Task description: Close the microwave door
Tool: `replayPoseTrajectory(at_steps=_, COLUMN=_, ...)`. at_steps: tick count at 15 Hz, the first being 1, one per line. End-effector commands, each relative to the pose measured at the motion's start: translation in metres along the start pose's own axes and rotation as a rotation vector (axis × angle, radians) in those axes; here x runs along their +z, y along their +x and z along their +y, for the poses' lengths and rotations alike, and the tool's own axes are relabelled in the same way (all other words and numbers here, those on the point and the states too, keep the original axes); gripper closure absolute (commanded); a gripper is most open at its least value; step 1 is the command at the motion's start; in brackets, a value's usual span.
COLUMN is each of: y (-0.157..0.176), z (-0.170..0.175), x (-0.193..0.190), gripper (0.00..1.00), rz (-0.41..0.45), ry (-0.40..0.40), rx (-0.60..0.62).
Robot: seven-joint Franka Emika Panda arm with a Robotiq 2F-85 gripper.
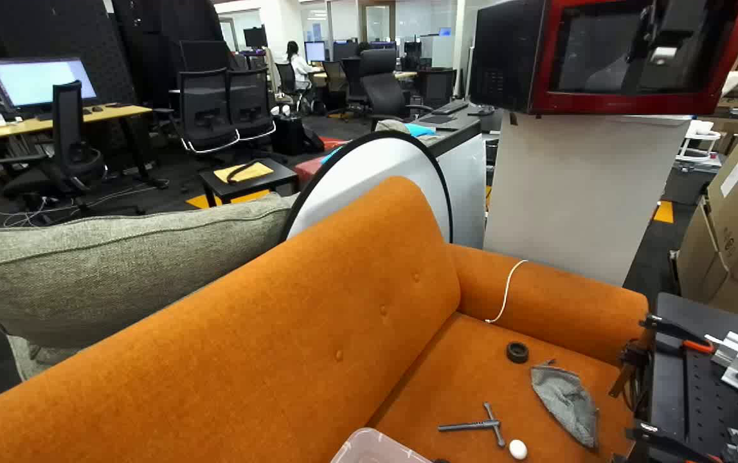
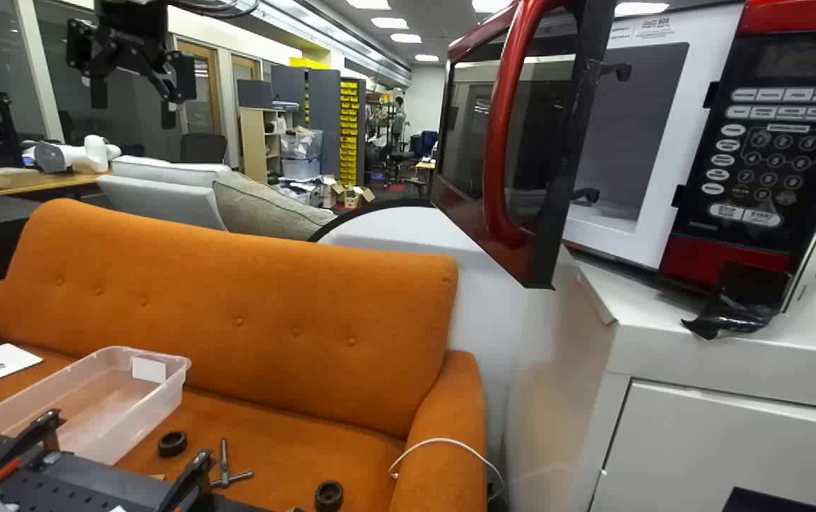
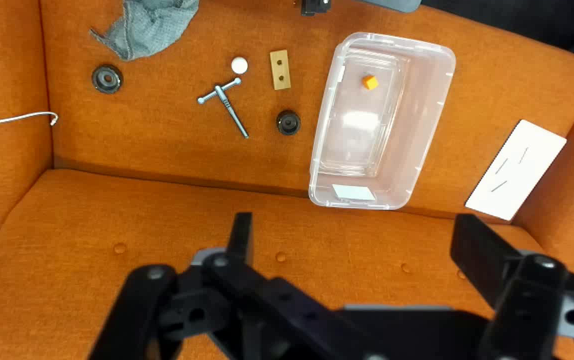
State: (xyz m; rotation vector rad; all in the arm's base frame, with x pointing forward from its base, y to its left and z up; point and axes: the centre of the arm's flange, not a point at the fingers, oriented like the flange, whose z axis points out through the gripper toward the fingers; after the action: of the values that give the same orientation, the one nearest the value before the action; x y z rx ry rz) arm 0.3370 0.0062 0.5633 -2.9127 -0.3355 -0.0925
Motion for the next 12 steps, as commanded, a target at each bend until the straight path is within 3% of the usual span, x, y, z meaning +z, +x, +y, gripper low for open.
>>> replayPoseTrajectory(at_steps=1, y=0.0, z=0.0, x=0.0, gripper=0.0, rz=0.0, ry=0.0, rx=0.0)
replayPoseTrajectory(at_steps=9, y=0.0, z=0.001, x=0.0, gripper=0.0, rz=0.001, ry=-0.005, rx=0.003)
replayPoseTrajectory(at_steps=12, y=0.003, z=0.011, x=0.0, gripper=0.0, rz=0.058, ry=-0.097, rx=0.039)
